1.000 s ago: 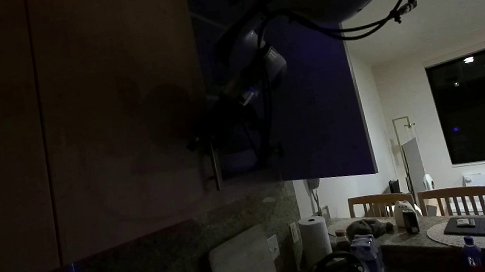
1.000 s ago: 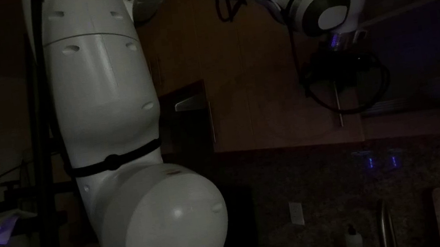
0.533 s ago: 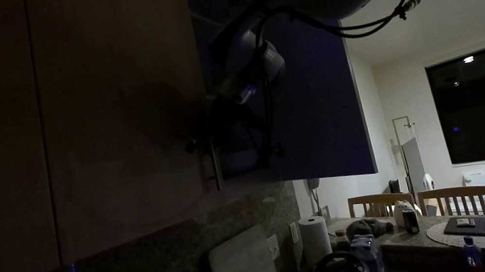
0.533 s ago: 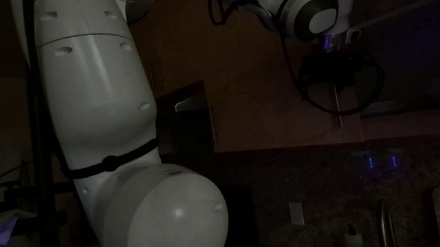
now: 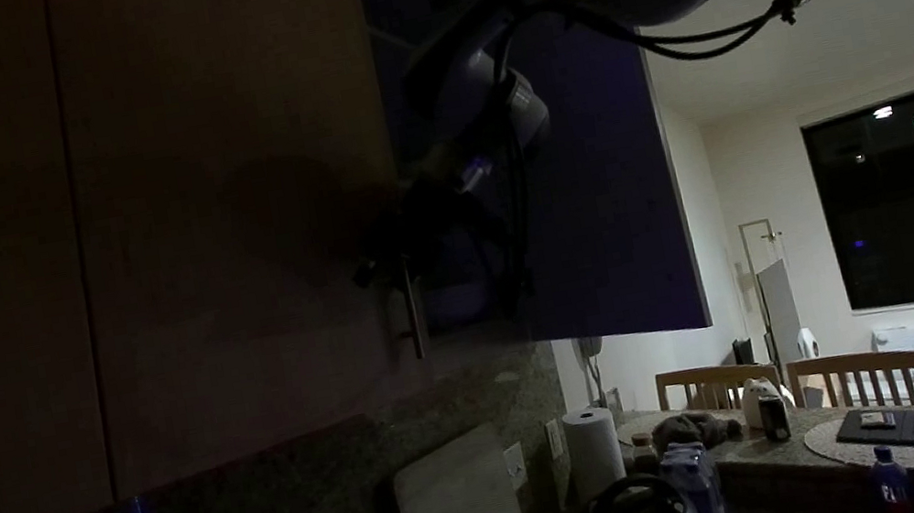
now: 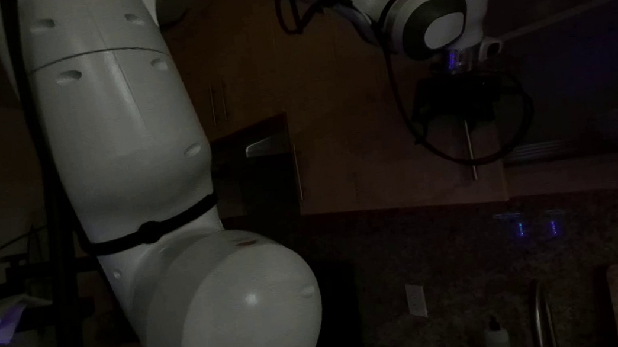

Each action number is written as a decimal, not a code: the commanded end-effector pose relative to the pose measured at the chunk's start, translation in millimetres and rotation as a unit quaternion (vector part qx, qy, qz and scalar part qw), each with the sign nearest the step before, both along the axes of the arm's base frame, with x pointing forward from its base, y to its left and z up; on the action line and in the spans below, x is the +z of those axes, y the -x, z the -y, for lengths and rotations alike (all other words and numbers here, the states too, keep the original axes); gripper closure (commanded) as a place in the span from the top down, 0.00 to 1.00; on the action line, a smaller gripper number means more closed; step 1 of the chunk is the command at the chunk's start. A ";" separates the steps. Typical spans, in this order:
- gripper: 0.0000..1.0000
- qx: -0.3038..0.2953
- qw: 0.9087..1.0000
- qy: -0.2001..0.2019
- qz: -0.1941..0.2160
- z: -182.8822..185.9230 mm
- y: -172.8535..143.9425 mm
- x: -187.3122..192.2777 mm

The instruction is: Open the left cabinet door

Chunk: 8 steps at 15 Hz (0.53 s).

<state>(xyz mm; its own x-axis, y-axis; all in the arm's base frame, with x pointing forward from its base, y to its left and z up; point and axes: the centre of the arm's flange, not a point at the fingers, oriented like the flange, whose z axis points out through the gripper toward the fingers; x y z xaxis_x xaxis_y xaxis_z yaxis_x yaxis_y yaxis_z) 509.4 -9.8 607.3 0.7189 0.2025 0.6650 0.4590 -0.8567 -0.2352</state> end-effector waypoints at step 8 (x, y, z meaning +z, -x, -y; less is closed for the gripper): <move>1.00 -0.051 0.998 -0.026 -0.037 -44.9 47.0 -43.0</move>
